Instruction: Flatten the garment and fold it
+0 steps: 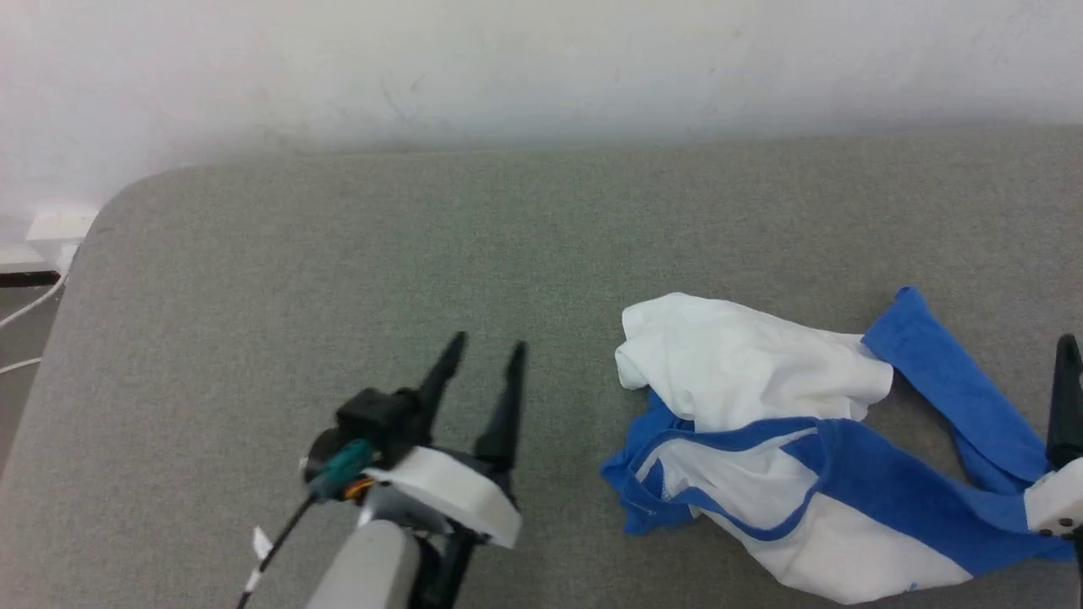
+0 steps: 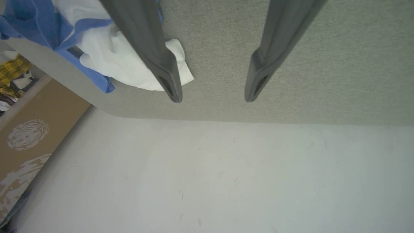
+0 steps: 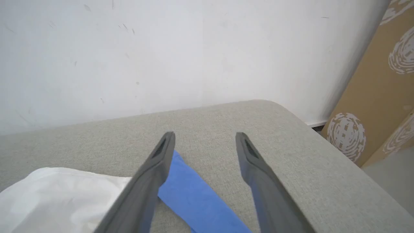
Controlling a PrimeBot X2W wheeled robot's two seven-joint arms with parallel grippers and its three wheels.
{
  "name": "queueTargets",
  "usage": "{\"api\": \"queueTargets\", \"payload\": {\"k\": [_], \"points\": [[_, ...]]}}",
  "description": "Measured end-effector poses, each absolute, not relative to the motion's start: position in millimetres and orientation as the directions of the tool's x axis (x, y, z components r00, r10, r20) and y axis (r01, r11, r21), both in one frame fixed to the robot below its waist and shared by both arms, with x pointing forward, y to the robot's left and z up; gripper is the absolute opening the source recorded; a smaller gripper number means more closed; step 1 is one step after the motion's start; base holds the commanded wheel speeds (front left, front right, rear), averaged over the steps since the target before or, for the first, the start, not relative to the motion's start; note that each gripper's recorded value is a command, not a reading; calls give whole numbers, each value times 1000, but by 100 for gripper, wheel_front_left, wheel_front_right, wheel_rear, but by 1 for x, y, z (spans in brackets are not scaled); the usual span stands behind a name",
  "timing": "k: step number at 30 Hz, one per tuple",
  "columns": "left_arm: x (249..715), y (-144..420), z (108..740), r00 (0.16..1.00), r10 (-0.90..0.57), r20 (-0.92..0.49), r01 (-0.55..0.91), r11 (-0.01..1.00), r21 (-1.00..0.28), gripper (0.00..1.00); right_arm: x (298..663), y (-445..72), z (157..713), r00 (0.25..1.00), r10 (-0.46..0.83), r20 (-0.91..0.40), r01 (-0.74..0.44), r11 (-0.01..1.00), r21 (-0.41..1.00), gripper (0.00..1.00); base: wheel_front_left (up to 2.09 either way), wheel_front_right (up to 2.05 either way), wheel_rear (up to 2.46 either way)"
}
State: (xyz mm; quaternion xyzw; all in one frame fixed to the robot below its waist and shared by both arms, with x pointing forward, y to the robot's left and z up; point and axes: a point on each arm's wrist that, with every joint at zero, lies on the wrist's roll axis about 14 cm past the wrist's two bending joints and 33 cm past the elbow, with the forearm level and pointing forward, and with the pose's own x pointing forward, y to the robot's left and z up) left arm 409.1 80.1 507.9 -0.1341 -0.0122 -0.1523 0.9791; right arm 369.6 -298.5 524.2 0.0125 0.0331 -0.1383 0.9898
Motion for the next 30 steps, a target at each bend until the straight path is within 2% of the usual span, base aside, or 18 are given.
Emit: {"api": "queueTargets", "payload": {"k": [5,10,14,20,28,29,30], "points": [[402,34,495,894,-448,-17,426,859,-284,100,379,-272,534,981,-193,-34,193,981,21,100,0,0,0],[388,-1,457,795,-569,-211,506,814,-287,100,387,-240,530,994,-97,-42,99,994,50,100,0,0,0],[385,-11,429,717,-596,-363,527,803,-278,100,391,-220,519,997,-36,-71,43,995,92,100,0,0,0],[372,-30,398,561,-627,-541,583,763,-280,100,394,-210,506,995,-9,-102,19,994,104,100,0,0,0],[355,-55,386,380,-672,-636,629,692,-355,100,395,-212,498,992,-15,-122,30,992,119,100,0,0,0],[351,-59,386,359,-686,-633,633,677,-376,60,394,-213,497,992,-17,-126,32,992,122,100,0,0,0],[349,-63,388,350,-698,-624,635,667,-390,5,394,-213,496,992,-18,-127,34,992,123,100,0,0,0]]}}
